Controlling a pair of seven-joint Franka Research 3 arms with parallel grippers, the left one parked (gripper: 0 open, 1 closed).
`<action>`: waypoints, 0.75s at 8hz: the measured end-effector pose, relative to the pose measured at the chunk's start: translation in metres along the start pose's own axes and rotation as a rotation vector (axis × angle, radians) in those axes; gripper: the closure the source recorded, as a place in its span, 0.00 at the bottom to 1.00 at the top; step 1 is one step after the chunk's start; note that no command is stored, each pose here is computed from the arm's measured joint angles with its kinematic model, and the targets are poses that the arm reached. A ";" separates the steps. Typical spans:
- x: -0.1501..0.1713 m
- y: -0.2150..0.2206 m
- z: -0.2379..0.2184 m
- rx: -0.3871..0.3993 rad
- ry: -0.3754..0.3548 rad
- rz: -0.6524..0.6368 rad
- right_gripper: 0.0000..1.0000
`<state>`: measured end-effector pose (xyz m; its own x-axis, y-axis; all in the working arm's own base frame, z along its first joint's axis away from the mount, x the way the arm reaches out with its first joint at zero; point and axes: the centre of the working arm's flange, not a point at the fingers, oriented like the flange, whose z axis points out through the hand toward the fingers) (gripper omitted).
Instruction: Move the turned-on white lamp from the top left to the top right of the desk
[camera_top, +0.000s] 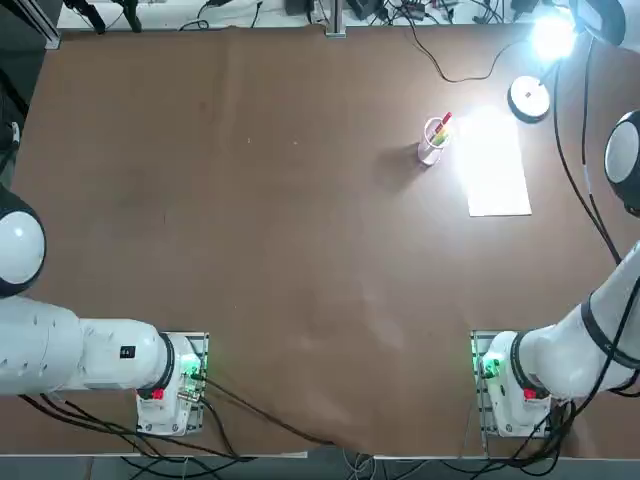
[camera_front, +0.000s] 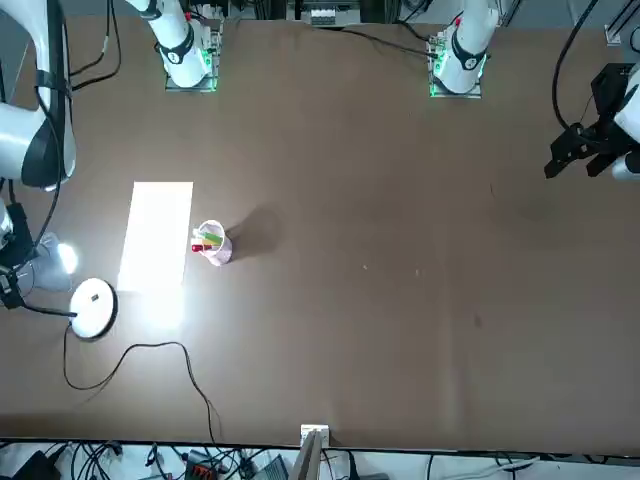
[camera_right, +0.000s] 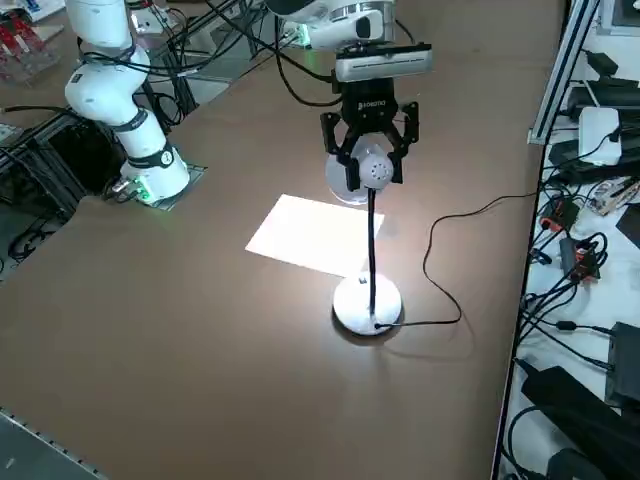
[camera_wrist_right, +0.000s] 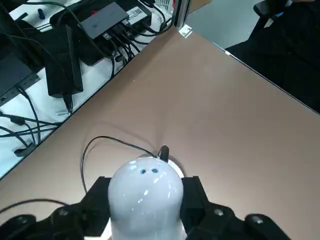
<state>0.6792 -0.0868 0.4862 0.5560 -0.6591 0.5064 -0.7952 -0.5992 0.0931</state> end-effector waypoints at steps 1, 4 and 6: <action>0.000 0.004 -0.002 0.002 -0.004 -0.009 0.28; -0.006 0.012 0.001 0.074 0.023 -0.044 0.28; -0.004 0.030 0.006 0.158 0.066 -0.057 0.28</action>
<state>0.6545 -0.1047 0.4818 0.5779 -0.5940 0.5596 -0.7122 -0.7019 -0.0096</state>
